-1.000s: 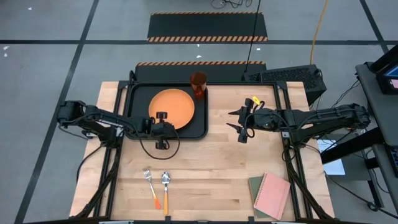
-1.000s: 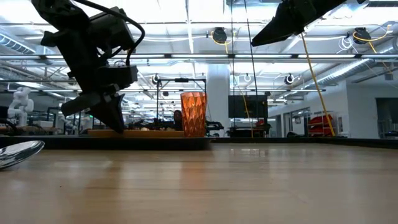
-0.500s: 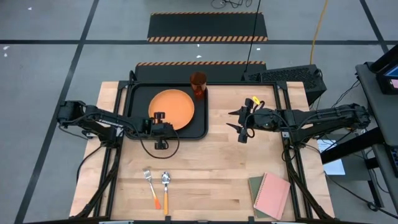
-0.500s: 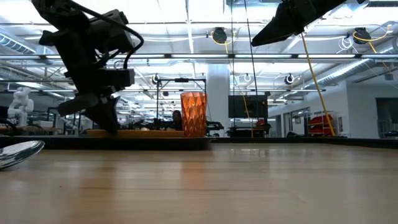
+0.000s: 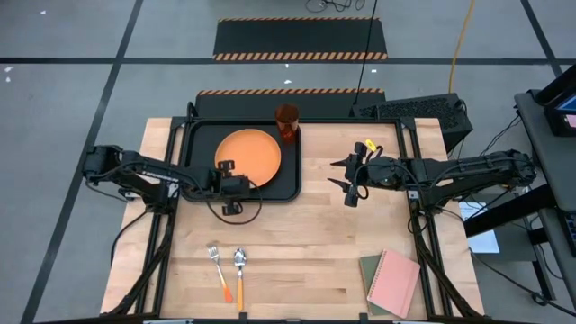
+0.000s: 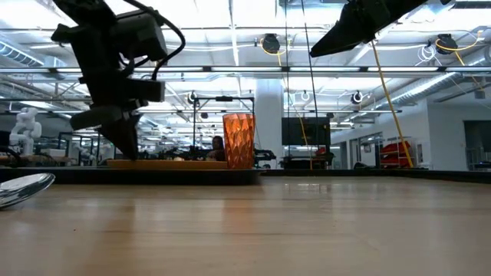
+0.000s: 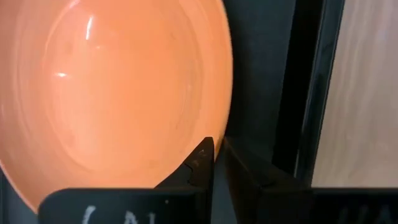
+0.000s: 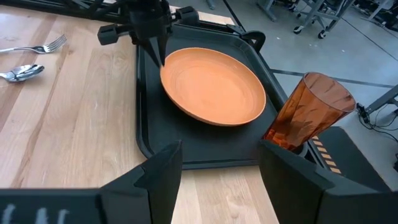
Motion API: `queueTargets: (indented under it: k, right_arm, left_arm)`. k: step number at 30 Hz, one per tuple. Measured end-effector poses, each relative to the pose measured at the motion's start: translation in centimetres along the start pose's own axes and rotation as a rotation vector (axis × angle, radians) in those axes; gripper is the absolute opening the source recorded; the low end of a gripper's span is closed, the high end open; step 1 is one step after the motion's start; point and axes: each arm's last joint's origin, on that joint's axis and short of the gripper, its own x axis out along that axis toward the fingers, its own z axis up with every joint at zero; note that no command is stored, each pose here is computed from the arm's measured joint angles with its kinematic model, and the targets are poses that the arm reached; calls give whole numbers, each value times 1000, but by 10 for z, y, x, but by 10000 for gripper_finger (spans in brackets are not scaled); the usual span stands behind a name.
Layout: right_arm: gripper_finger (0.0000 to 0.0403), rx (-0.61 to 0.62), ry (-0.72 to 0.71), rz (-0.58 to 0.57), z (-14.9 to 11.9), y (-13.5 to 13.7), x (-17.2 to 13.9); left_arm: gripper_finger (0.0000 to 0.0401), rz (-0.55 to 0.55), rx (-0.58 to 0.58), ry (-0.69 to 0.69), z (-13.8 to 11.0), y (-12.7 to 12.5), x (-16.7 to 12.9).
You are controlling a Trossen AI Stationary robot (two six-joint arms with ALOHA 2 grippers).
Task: Pick and place plate/cup/fork/spoon on tray
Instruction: Put the orange plate on the black serving tray to the bottom left of the orange cup, then put the orange fork on the black serving tray to the left of the orange plate
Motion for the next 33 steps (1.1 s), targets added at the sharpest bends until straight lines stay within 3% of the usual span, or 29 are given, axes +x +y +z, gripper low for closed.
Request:
queueTargets:
  k: [9,14,19,28,33]
  right_arm:
    - [203,-1,0,0,0,0,0]
    - [203,-1,0,1,0,0,0]
    - [203,0,0,1,0,0,0]
    - [203,48,-1,1,0,0,0]
    - [203,108,-2,7,0,1,0]
  left_arm:
    - [42,5,-147,100,5,1,-21]
    - [42,-8,-165,149,2,-11,-34]
    - [42,-89,-236,157,0,-30,-41]
    - [42,-160,-383,97,-4,-67,-56]
    - [42,-270,-469,-7,-2,-95,-69]
